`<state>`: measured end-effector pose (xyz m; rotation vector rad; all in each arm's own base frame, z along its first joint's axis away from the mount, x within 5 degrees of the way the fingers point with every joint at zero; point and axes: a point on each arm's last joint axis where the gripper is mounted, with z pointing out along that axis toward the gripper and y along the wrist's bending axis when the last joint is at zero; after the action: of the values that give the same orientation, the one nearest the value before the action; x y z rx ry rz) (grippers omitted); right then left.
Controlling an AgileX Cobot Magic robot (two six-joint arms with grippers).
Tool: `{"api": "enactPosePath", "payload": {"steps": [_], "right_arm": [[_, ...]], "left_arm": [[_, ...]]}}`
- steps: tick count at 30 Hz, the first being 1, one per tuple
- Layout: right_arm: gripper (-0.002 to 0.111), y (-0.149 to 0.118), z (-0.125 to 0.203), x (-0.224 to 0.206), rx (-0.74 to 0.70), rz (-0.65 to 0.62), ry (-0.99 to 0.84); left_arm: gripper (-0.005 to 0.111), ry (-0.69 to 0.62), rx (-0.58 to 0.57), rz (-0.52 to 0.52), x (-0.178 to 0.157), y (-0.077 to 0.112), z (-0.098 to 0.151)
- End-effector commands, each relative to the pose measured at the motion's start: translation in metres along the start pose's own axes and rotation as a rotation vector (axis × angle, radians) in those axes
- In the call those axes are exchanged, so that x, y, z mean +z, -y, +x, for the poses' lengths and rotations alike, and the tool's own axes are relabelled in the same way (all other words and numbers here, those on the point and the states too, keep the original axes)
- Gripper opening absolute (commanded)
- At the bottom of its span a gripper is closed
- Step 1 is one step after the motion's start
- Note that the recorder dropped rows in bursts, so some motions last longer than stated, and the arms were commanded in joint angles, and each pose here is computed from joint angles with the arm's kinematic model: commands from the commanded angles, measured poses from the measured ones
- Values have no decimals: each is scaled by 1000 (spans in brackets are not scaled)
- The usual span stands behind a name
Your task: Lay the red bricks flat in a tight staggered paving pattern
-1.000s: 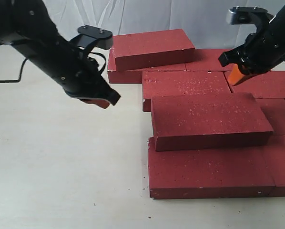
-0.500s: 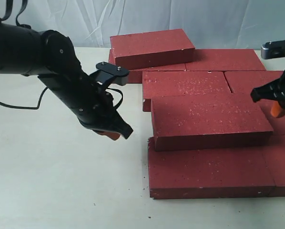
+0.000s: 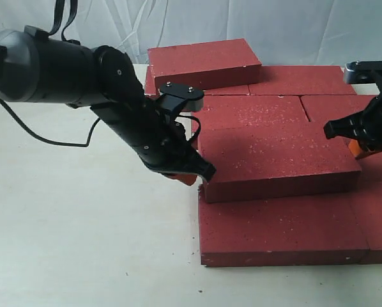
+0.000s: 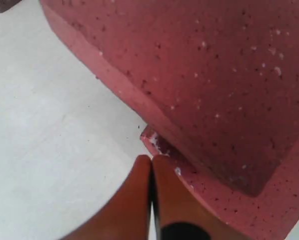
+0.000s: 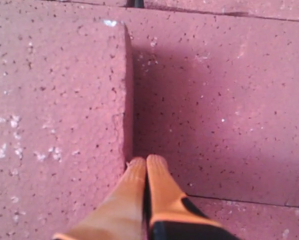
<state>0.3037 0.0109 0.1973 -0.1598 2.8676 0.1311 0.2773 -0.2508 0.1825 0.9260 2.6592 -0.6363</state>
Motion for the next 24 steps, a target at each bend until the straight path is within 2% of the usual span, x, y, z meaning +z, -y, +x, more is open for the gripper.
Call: {"api": "enactPosePath", "payload": {"steps": [1, 7, 11, 15, 24], "right_arm": [[-1, -2, -1, -3, -5, -24, 26], [-1, -11, -2, -4, 1, -126, 39], [-1, -20, -3, -8, 1, -187, 54], [-1, -44, -4, -11, -52, -231, 72], [-1, -109, -11, -16, -140, -328, 180]], "left_arm": [[0, 7, -23, 16, 4, 2, -4], [0, 35, -19, 15, -3, 5, -6], [0, 68, 4, -23, -21, 5, -9], [0, 85, -19, -61, -40, -8, -9], [0, 20, -76, -123, -69, -48, 5]]}}
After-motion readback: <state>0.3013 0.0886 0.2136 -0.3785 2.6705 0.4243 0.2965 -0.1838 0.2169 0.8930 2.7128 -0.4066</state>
